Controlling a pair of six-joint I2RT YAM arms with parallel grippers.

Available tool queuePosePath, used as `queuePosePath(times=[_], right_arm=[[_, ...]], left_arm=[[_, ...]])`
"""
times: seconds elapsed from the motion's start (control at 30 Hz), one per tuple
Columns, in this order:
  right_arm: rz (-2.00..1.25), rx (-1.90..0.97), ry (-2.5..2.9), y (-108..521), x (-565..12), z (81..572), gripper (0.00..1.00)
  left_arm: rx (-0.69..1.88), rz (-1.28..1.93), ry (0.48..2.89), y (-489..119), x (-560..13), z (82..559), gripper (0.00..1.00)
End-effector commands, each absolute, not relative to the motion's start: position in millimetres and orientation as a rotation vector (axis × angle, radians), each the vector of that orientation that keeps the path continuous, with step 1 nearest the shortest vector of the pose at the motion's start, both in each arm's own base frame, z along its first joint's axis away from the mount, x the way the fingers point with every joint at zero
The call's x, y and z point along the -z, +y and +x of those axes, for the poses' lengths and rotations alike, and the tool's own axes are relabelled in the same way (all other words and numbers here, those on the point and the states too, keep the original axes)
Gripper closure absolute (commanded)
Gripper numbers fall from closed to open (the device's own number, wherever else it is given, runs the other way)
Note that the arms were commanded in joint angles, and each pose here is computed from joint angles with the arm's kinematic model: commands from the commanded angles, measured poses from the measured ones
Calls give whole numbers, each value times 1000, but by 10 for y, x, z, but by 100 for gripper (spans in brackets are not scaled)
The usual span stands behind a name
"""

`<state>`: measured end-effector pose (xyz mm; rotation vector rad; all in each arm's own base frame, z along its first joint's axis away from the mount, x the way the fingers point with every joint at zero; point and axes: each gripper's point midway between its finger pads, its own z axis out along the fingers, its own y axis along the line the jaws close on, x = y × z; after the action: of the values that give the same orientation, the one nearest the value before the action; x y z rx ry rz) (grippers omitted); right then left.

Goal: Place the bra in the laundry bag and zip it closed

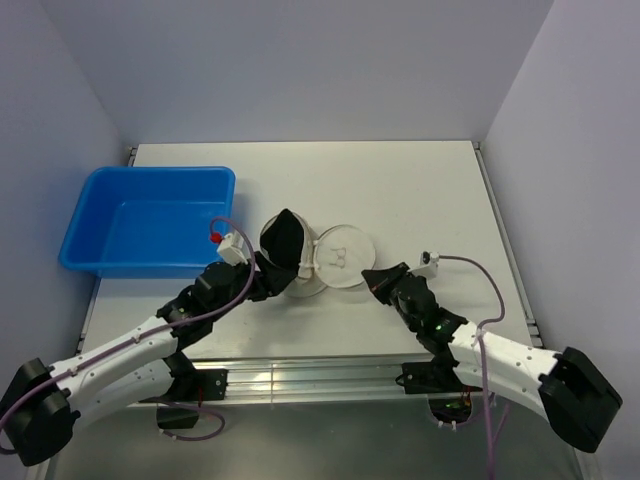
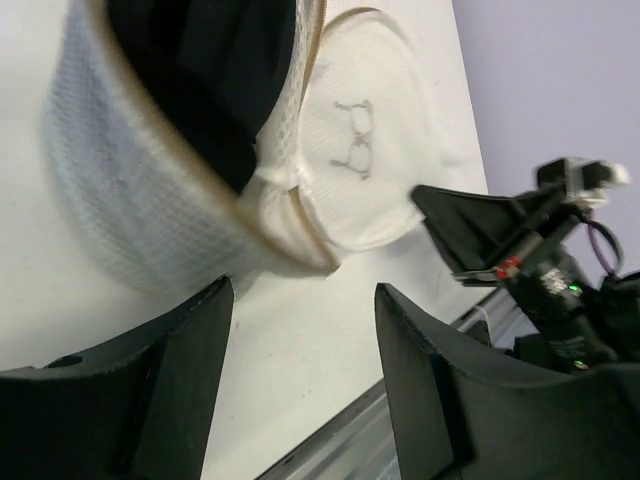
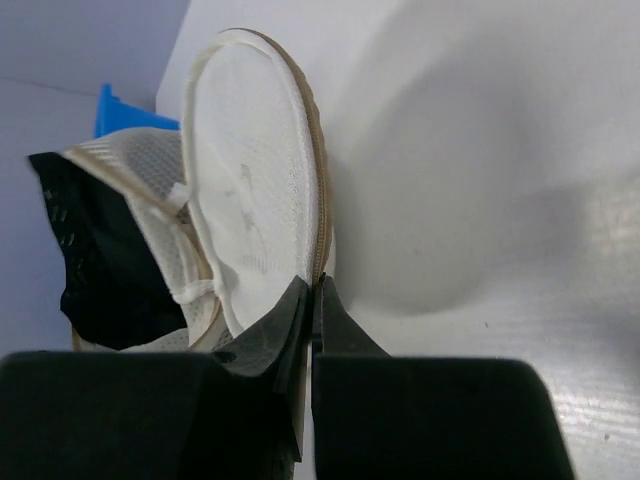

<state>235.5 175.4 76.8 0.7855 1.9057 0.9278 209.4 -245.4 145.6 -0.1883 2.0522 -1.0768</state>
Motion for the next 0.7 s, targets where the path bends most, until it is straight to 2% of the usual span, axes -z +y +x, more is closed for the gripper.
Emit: queuePosePath(times=[0.0, 0.13, 0.27, 0.53, 0.67], right_arm=[[647, -696, 1858, 1505, -1015, 2490, 100], [579, -661, 1797, 1378, -1280, 2459, 100], [518, -575, 1780, 1256, -1463, 2455, 100], [471, -621, 1817, 1373, -1360, 2425, 100], [477, -627, 1810, 1348, -1333, 2399, 100]], left_arm=[[945, -196, 1998, -2255, -1672, 2204, 35], [836, -248, 2004, -2037, -1691, 2244, 37], [808, -305, 1972, -1877, -1711, 2307, 46], [902, -237, 1875, -2012, -2177, 2500, 52], [831, -297, 1894, -1937, -2115, 2691, 56]])
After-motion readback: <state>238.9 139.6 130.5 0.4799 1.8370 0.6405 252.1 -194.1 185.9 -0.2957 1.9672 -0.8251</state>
